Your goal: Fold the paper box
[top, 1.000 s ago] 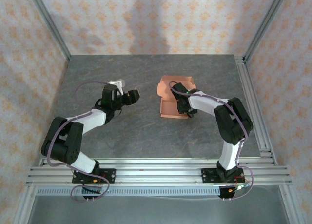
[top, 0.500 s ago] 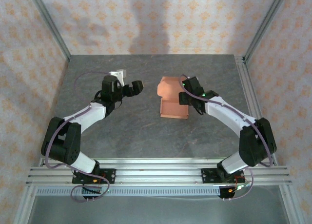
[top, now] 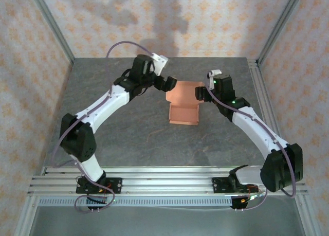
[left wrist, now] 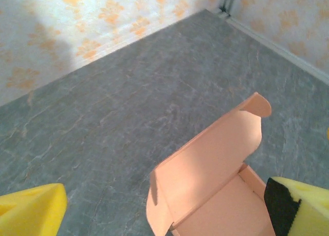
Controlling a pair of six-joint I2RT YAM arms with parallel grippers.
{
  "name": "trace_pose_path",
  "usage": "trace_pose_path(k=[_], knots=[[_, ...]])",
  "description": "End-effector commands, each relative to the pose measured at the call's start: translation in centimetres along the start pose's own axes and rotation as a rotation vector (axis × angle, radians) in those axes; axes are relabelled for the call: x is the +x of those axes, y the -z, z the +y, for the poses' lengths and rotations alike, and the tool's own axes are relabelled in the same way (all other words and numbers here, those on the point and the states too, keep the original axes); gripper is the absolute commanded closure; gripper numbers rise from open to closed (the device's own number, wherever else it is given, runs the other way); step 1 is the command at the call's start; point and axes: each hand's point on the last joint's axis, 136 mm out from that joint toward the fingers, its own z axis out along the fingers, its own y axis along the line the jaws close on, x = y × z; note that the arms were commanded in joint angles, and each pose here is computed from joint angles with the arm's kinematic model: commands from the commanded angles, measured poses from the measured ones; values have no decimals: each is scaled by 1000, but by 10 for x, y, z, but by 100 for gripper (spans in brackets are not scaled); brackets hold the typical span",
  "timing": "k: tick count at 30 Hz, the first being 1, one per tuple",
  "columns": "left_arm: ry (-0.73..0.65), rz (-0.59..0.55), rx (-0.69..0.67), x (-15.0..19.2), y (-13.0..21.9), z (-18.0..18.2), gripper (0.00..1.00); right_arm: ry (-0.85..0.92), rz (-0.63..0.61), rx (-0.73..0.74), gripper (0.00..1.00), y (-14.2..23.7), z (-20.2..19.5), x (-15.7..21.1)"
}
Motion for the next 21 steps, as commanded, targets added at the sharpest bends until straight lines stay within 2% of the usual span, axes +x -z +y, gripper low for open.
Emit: trace_pose_path(k=[1, 4, 7, 13, 21], knots=[[-99, 308, 25, 56, -7, 1, 0, 28, -52, -16, 17, 15, -2, -6], [-126, 423, 49, 66, -20, -4, 3, 30, -47, -6, 17, 21, -5, 1], [-135, 469, 84, 68, -27, -8, 8, 32, -63, 3, 16, 32, -9, 3], [-136, 575, 38, 77, -40, 8, 18, 20, -80, -5, 16, 43, -9, 9], [-118, 601, 55, 82, -55, 9, 40, -1, -66, -25, 16, 43, -6, 16]])
